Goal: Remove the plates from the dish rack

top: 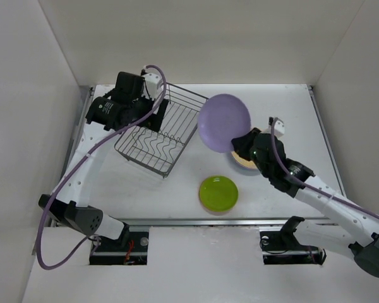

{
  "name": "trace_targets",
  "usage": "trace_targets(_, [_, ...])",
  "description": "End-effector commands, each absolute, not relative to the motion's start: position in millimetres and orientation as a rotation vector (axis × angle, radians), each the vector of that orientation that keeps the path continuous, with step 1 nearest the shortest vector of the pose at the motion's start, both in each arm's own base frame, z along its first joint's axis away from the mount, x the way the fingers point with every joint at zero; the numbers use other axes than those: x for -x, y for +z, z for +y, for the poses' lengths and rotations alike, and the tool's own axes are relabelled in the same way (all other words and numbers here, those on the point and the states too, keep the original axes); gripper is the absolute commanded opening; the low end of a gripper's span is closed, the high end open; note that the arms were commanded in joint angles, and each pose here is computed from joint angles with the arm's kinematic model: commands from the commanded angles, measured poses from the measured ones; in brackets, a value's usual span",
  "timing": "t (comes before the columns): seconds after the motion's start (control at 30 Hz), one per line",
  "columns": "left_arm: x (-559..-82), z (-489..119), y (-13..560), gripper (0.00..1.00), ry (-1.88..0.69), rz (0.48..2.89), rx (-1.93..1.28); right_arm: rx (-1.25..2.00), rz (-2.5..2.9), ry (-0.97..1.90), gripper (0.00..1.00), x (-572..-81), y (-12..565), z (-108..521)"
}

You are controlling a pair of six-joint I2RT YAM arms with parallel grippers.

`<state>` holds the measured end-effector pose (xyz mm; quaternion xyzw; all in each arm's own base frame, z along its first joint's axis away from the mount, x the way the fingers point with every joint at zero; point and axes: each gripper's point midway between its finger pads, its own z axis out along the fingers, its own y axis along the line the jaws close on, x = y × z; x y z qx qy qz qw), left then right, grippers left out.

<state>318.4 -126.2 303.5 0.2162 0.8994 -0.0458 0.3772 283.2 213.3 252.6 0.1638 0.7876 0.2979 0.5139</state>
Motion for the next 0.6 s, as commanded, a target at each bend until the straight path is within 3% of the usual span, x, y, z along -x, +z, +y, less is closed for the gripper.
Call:
trace_targets(0.0, [-337.7,-78.4,338.6,1.0,0.163,2.175,-0.239,-0.806,1.83,0.461,0.0,-298.2,243.4,135.0])
trace_targets(0.23, [-324.9,-58.3,330.6,1.0,0.263,2.147,-0.249,-1.01,1.838,0.304,0.0,-317.8,192.1,75.9])
trace_targets(0.5, [-320.3,-49.1,316.6,1.0,0.333,2.166,-0.288,-1.054,2.002,0.262,0.0,-334.9,134.2,81.1])
trace_targets(0.57, [-319.8,-48.9,313.2,1.0,0.336,2.174,-0.292,-1.064,2.032,0.239,0.07,-333.7,124.7,79.3])
